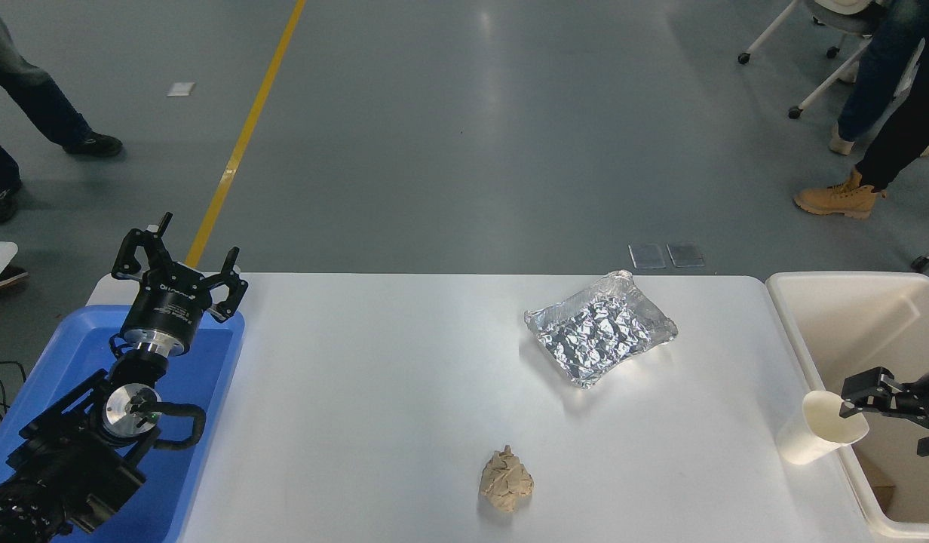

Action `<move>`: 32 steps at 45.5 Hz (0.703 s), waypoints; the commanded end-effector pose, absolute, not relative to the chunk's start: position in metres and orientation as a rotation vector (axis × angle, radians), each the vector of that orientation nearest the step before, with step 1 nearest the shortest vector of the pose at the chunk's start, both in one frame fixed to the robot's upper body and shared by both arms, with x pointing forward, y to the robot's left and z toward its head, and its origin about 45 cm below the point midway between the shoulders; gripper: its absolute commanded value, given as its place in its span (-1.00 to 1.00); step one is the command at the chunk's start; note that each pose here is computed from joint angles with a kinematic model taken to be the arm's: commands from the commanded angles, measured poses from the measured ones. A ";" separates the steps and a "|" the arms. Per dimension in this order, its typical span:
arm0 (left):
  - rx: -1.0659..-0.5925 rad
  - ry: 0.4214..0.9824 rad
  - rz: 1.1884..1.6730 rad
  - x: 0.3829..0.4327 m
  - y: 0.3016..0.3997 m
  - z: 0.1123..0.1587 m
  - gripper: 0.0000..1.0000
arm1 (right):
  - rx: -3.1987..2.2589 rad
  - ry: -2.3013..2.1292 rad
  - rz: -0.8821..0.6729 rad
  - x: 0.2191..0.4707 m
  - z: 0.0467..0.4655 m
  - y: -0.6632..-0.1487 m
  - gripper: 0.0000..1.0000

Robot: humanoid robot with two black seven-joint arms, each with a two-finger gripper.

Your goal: Pick up paper cup place in dustbin

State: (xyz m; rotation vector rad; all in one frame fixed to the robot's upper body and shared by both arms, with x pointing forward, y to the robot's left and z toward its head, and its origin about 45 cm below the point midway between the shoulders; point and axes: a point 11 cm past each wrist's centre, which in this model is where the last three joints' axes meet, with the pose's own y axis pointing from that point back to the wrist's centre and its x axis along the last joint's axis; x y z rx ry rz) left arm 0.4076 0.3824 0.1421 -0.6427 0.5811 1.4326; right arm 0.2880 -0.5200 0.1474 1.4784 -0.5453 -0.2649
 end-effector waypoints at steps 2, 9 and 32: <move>-0.643 0.581 1.432 0.4077 0.3821 0.1423 0.98 | 1.489 -0.618 -0.213 0.297 0.133 -0.517 1.00; -0.642 0.580 1.432 0.4080 0.3821 0.1425 0.98 | 1.515 -0.660 -0.224 0.299 0.126 -0.511 1.00; -0.645 0.580 1.429 0.4082 0.3818 0.1430 0.98 | 1.552 -0.510 -0.116 0.300 0.109 -0.486 -0.51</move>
